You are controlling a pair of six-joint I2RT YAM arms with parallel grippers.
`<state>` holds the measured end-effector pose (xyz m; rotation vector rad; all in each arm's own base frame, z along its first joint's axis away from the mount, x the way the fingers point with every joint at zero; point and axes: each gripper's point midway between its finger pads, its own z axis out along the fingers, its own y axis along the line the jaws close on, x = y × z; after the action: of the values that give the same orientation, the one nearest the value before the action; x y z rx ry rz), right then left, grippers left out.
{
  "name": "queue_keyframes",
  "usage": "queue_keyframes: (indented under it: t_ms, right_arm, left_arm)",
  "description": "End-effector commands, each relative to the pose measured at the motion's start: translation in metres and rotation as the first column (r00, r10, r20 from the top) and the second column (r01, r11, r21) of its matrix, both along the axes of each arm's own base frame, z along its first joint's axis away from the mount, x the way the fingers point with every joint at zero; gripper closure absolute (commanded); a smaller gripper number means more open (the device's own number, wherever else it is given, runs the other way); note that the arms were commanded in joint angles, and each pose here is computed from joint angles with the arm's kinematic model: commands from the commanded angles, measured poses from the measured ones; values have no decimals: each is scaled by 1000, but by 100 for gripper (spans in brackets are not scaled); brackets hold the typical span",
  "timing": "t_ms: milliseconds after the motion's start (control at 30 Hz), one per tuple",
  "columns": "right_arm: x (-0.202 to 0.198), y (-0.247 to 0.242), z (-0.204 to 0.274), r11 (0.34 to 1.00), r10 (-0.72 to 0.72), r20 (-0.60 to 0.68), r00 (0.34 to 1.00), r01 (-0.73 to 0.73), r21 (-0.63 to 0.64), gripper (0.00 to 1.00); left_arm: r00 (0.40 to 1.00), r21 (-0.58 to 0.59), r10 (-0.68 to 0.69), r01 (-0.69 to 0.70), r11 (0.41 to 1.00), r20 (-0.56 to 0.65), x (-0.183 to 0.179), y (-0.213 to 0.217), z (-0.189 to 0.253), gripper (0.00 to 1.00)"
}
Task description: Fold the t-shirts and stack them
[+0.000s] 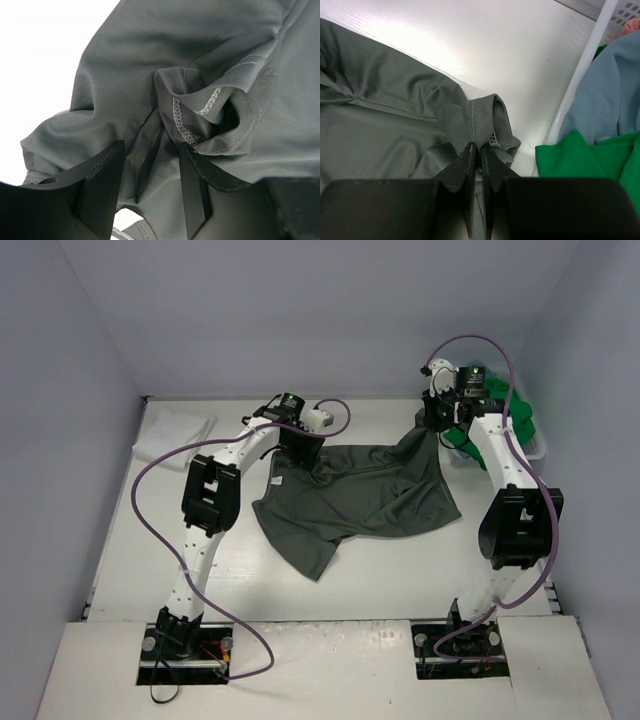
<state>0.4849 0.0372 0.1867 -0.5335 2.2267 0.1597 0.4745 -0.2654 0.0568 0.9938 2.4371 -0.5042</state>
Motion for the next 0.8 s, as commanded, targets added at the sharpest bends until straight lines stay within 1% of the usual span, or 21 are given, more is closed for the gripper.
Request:
queue_keyframes:
  t_ms: [0, 133, 267, 400, 433, 500, 533, 600, 633, 667, 767]
  right_arm:
    - [5, 6, 30, 1000, 17, 90, 996, -19, 21, 100]
    - [3, 7, 29, 1000, 20, 88, 996, -22, 22, 100]
    - [2, 8, 29, 999, 26, 88, 996, -28, 25, 100]
    - [2, 8, 27, 999, 28, 84, 996, -30, 24, 100]
    - [1, 9, 26, 999, 30, 83, 996, -33, 26, 100]
    - [1, 9, 24, 999, 30, 78, 996, -32, 27, 100]
    - [0, 9, 24, 999, 30, 78, 996, -32, 27, 100]
    - [1, 9, 22, 999, 31, 75, 997, -34, 28, 100]
    - [1, 9, 23, 999, 31, 77, 997, -34, 28, 100]
    - [1, 8, 21, 999, 31, 72, 997, -33, 29, 100]
    - [0, 9, 19, 999, 32, 67, 997, -34, 32, 100]
  left_arm:
    - [999, -32, -1, 2, 999, 37, 7, -5, 19, 58]
    - [999, -22, 8, -7, 1000, 51, 11, -5, 16, 59]
    - [998, -11, 17, -16, 1000, 57, 15, -4, 11, 64]
    - [999, -7, 18, -18, 1000, 47, 14, -4, 5, 75]
    - [999, -4, 22, -22, 1000, 47, 15, -4, 4, 83]
    - [998, -1, 31, -31, 1000, 53, 16, -3, 7, 90]
    - [998, 0, 36, -36, 999, 60, 17, -2, 10, 96]
    - [995, 7, 46, -47, 999, 86, 20, 1, 19, 100]
    - [994, 11, 47, -48, 999, 99, 21, 2, 23, 100]
    - [988, 14, 58, -60, 998, 143, 24, 7, 42, 100]
    - [984, 13, 64, -68, 998, 167, 25, 11, 55, 100]
